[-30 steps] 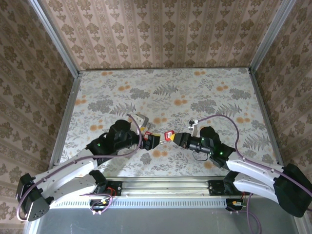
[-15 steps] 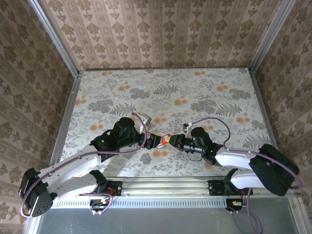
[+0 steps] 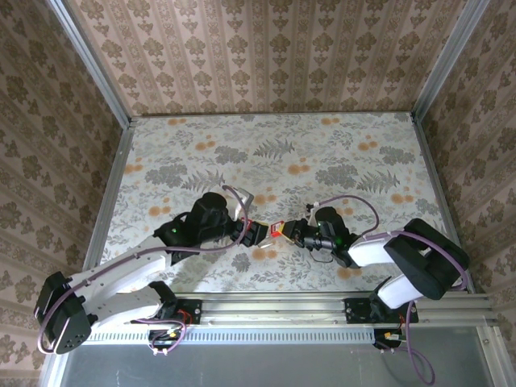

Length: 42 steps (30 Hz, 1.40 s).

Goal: Unlock with the key

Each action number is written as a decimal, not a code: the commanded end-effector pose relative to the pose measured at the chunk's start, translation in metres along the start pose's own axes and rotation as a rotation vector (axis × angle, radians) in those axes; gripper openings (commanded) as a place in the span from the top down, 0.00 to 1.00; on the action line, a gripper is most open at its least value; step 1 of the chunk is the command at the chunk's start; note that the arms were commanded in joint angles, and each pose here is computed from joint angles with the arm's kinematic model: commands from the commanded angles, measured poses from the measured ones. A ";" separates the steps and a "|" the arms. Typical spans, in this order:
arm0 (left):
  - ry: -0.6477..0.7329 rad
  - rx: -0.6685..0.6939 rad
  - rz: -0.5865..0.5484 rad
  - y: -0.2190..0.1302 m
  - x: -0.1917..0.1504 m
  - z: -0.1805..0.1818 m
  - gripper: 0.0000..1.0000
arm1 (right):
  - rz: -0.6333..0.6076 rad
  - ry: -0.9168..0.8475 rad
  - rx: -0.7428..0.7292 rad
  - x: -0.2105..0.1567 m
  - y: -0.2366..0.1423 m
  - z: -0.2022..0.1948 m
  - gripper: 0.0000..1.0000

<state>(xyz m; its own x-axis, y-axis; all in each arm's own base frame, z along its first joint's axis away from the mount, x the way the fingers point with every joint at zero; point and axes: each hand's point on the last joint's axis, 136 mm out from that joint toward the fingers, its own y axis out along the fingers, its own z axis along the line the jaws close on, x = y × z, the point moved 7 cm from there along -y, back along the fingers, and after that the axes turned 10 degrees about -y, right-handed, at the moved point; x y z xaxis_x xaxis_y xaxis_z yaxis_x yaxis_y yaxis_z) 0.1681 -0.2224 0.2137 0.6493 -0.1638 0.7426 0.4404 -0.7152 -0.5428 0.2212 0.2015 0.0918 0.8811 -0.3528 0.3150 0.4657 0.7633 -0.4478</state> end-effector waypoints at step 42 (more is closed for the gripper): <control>0.052 0.036 -0.199 -0.070 0.041 -0.008 0.00 | 0.293 -0.694 -0.528 0.005 -0.098 0.039 0.13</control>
<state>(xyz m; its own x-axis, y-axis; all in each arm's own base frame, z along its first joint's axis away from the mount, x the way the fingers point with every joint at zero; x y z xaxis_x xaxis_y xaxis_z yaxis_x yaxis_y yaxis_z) 0.1615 -0.1968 0.2581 0.5595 -0.1042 0.8223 0.5305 -0.7172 -0.4519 0.1919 0.1514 0.1925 0.7869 0.0142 0.6169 0.5125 0.5417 -0.6662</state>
